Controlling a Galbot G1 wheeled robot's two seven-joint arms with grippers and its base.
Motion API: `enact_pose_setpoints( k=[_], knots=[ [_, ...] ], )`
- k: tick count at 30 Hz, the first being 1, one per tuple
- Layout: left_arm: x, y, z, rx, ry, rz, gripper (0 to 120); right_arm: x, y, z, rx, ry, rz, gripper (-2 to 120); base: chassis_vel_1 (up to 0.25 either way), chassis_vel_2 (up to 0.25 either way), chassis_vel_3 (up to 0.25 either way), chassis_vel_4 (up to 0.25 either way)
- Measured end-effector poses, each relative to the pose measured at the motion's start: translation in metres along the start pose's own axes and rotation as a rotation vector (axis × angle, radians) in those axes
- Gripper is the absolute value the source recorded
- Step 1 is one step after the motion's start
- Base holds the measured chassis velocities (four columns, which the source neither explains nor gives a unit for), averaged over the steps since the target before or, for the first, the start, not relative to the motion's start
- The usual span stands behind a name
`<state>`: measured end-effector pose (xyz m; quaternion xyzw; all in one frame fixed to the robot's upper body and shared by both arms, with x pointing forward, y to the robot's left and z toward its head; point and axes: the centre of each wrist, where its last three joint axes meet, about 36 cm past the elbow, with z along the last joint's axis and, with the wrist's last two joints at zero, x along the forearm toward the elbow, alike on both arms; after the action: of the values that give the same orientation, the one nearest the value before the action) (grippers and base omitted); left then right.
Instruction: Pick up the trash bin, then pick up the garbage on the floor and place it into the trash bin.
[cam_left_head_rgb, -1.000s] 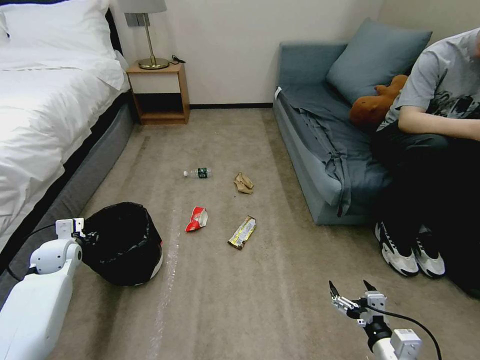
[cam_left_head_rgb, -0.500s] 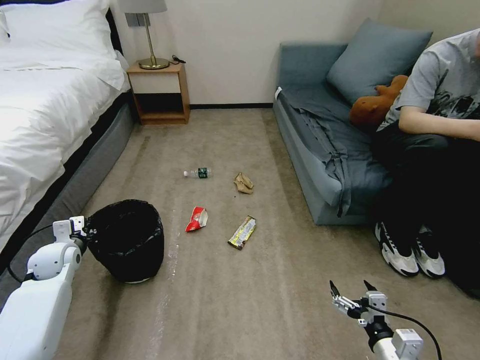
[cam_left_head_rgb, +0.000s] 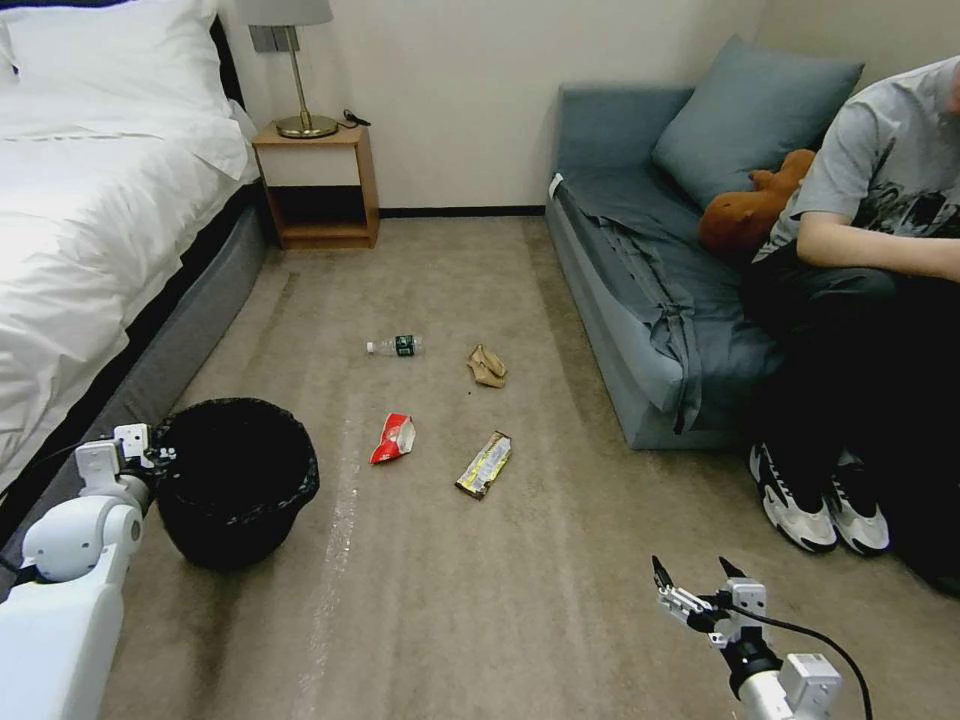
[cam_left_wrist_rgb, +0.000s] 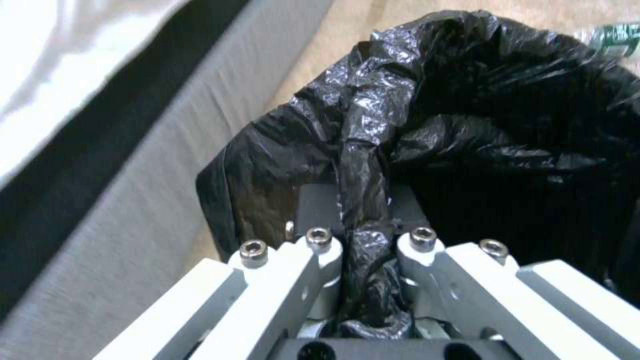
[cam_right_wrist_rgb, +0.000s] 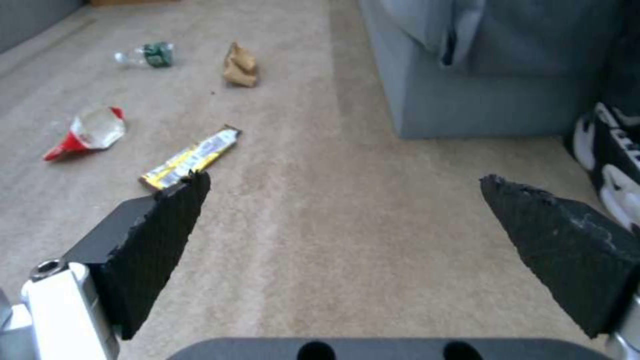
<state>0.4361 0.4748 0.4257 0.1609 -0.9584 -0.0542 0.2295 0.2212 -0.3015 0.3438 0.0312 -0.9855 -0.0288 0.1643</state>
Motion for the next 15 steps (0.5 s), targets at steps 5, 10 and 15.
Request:
enact_pose_setpoints(
  k=[5, 10, 15],
  knots=[
    [0.017, -0.001, -0.006, -0.025, -0.044, 0.001, 4, -0.004, 0.002, 0.003, 0.001, 0.000, -0.036, 100, 0.000, 0.000, 0.000, 0.000],
    [0.025, -0.003, -0.013, -0.043, -0.070, -0.003, 4, -0.006, 0.004, 0.004, 0.000, -0.006, -0.053, 100, 0.000, 0.000, 0.000, 0.000],
    [0.031, -0.003, -0.018, -0.055, -0.083, -0.008, 4, -0.006, 0.004, 0.004, 0.001, -0.013, -0.073, 100, 0.000, 0.000, 0.000, 0.000]
  ],
)
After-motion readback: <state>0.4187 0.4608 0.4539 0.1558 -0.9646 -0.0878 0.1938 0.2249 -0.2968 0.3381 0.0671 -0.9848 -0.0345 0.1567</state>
